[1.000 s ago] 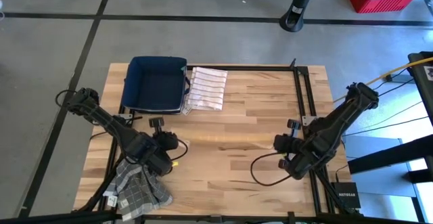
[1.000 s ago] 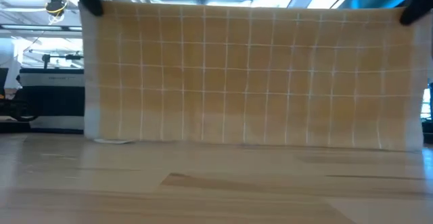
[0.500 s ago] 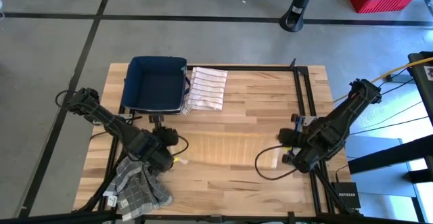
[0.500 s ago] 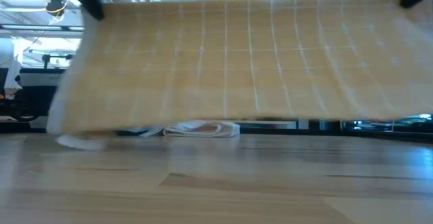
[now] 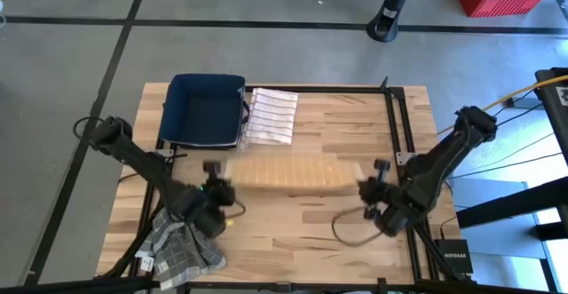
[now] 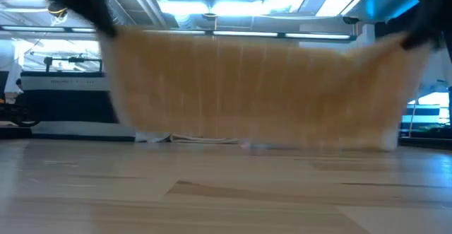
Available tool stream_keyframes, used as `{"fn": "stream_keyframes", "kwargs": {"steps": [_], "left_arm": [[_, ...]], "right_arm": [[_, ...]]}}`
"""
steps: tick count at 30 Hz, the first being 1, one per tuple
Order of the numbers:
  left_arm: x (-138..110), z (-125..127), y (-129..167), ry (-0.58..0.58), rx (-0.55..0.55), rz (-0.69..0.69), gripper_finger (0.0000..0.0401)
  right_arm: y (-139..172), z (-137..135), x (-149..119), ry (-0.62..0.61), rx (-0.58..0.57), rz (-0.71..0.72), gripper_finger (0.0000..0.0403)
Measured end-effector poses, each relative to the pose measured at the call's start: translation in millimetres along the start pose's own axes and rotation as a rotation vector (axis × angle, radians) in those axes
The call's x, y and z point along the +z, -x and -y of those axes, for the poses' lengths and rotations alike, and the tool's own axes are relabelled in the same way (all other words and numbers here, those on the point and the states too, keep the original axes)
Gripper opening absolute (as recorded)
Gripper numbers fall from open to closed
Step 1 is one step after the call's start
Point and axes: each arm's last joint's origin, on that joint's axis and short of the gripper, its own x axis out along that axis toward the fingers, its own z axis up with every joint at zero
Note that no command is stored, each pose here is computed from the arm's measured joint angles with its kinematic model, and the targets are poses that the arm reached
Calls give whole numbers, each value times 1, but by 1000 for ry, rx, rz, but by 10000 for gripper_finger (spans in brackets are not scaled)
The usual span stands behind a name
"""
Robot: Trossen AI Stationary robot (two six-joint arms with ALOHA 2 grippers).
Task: Fold towel
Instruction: Fold the orange towel
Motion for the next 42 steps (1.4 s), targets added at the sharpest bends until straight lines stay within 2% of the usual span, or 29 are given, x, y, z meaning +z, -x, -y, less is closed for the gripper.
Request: {"fn": "stream_keyframes", "kwargs": {"steps": [5, 9, 13, 18, 23, 25, 28, 32, 34, 35, 39, 42], "left_arm": [[-23, 57, -10, 36, -294, -28, 1], [-24, 74, -12, 59, -408, -41, 1], [-20, 79, -9, 74, -485, -21, 9], [-19, 78, -13, 133, -588, -125, 59], [-7, 71, -9, 164, -848, -310, 110], [1, 66, -6, 188, -886, -336, 119], [11, 56, -1, 195, -852, -237, 124], [23, 43, -6, 214, -563, 43, 125], [28, 39, -16, 250, -431, 136, 125], [31, 37, -22, 273, -401, 167, 125], [42, 29, -50, 358, -376, 246, 125], [49, 25, -69, 392, -372, 286, 125]], "right_arm": [[-13, -44, -27, 15, 189, -52, 1], [-15, -64, -33, -27, 290, -117, 8], [-17, -76, -33, -52, 367, -143, 39], [-16, -76, -34, -79, 410, -244, 100], [-4, -73, -24, -127, 491, -453, 157], [1, -69, -18, -150, 491, -494, 171], [8, -68, -8, -164, 463, -400, 181], [2, -64, -5, -168, 316, -178, 183], [-5, -62, -10, -182, 261, -137, 183], [-9, -62, -14, -193, 242, -131, 183], [-23, -57, -33, -289, 198, -185, 183], [-26, -51, -43, -416, 230, -235, 184]]}}
